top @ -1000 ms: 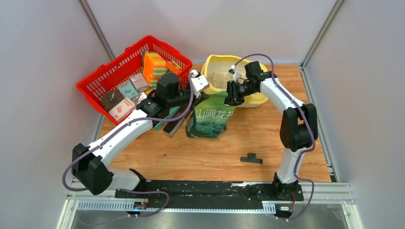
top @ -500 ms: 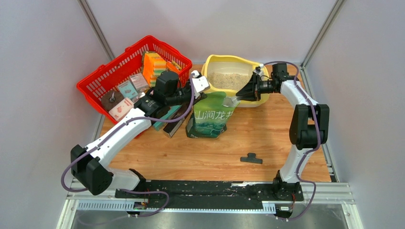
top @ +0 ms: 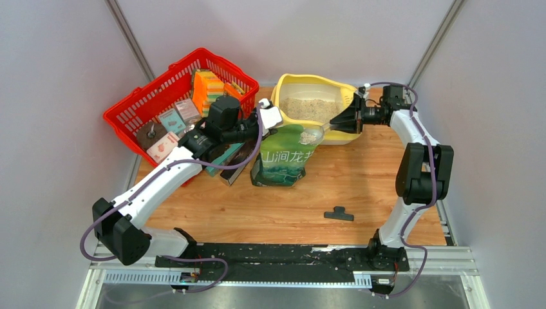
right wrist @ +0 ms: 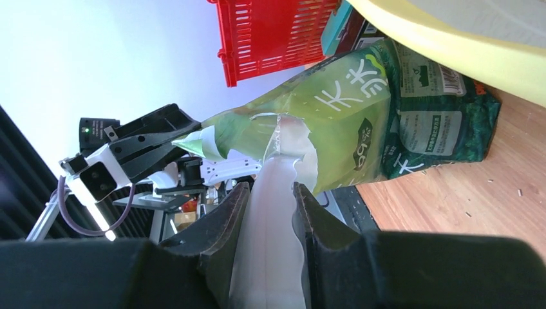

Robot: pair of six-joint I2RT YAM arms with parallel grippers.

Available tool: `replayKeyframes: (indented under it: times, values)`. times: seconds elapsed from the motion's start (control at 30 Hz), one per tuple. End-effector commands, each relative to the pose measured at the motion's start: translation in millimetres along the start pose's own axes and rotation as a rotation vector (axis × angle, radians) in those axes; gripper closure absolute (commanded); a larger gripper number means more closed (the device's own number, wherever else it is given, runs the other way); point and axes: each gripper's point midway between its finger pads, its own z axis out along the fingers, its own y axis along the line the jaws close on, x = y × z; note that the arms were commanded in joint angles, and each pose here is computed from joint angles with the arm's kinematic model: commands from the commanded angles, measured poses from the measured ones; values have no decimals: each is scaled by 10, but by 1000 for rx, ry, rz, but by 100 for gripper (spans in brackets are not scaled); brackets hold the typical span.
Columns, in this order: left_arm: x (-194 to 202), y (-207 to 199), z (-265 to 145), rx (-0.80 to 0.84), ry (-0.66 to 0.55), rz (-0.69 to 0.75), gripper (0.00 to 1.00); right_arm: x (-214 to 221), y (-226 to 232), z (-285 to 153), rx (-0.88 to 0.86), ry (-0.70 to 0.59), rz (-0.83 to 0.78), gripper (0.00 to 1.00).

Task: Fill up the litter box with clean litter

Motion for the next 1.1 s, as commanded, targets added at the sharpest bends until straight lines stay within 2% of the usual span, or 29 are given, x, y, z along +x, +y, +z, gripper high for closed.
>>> replayKeyframes:
  times: [0.0,1.07]
  values:
    - [-482,185,-226,-75,-106,93,100,70,259,-155,-80,7,-74,100]
    - [-462,255,-140,-74,-77,102,100,-43,262,-476,-172,-17,-60,100]
